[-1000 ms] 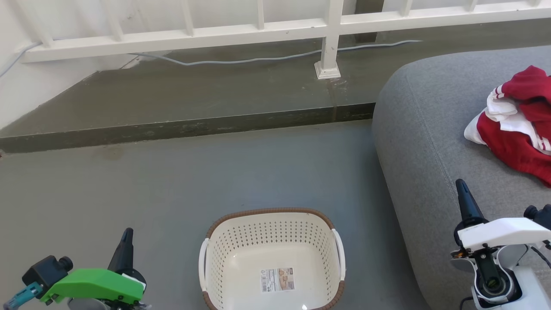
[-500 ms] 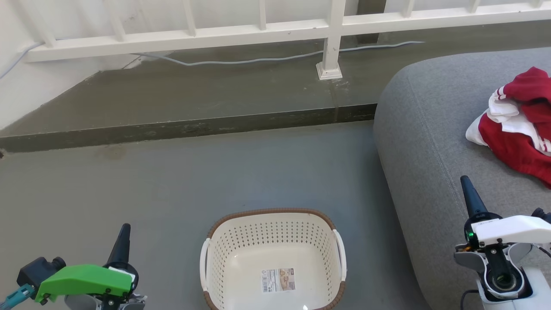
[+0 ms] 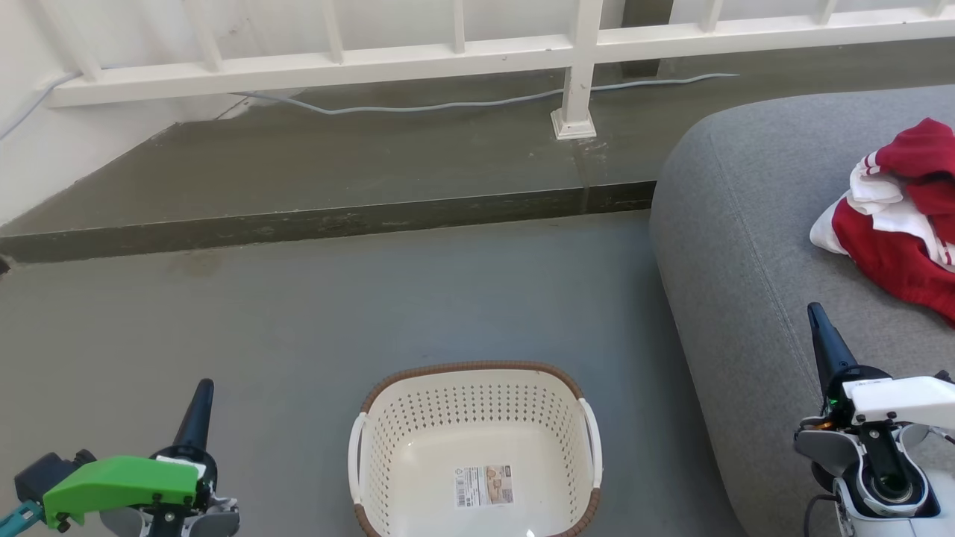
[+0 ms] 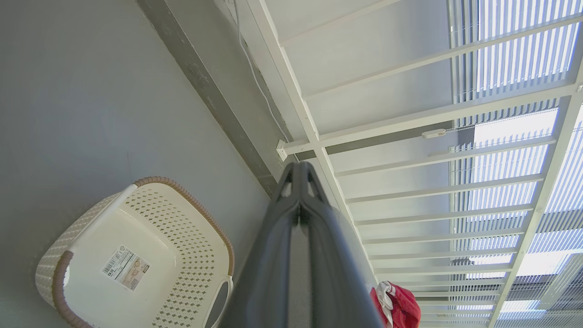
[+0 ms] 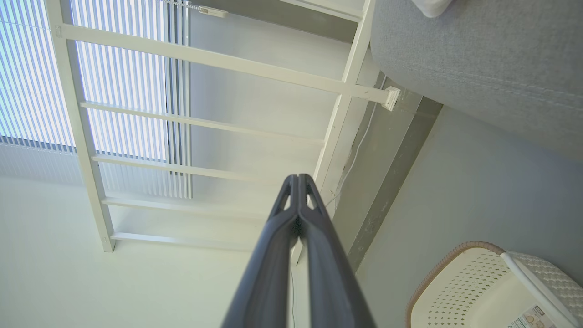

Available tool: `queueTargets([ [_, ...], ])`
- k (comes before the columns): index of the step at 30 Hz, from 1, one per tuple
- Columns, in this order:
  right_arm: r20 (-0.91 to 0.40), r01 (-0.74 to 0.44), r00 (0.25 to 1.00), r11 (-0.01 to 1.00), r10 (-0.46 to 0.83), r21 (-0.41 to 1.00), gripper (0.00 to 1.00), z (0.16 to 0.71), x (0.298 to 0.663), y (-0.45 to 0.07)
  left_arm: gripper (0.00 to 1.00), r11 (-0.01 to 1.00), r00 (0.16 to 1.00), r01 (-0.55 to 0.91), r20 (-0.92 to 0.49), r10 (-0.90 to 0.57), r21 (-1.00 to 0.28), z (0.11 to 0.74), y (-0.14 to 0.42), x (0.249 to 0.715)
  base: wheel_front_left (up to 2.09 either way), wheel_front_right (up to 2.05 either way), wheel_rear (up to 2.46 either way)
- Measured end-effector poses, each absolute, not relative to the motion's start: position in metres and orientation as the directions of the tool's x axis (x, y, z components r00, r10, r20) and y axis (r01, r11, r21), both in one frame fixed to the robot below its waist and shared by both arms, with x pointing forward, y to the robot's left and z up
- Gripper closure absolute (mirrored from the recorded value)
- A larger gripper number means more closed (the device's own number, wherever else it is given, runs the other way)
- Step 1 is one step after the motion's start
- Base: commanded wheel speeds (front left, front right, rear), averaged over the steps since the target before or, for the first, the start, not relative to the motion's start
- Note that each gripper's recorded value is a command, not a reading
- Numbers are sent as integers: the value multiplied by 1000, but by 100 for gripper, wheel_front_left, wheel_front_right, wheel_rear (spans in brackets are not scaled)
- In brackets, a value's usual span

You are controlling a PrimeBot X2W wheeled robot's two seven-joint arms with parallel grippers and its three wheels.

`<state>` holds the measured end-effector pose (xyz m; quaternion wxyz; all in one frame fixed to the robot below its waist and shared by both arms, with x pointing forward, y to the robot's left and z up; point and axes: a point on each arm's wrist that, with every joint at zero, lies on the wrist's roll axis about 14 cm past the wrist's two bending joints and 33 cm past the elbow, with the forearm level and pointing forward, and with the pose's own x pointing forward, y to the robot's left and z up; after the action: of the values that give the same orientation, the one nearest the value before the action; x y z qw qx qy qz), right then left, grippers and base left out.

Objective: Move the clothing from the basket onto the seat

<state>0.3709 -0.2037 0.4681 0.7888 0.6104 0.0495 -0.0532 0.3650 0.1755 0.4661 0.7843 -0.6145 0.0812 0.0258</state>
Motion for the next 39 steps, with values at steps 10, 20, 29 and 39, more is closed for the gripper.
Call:
queueTargets([
  [10, -124, 126, 992, 105, -25, 986, 100, 471, 372, -205, 100, 104, 990, -129, -134, -45, -986, 470, 180, 369, 0, 0, 0],
  [20, -108, 108, 994, -9, -30, 994, 100, 474, 373, -208, 100, -7, 995, -100, -100, -28, -995, 477, 186, 372, 0, 0, 0],
  [29, -108, 108, 994, -9, -30, 994, 100, 474, 373, -208, 100, -10, 994, -105, -105, -24, -994, 475, 187, 372, 0, 0, 0],
  [39, -107, 107, 994, -10, -30, 994, 100, 474, 373, -208, 100, -11, 994, -110, -110, -23, -994, 473, 188, 372, 0, 0, 0],
])
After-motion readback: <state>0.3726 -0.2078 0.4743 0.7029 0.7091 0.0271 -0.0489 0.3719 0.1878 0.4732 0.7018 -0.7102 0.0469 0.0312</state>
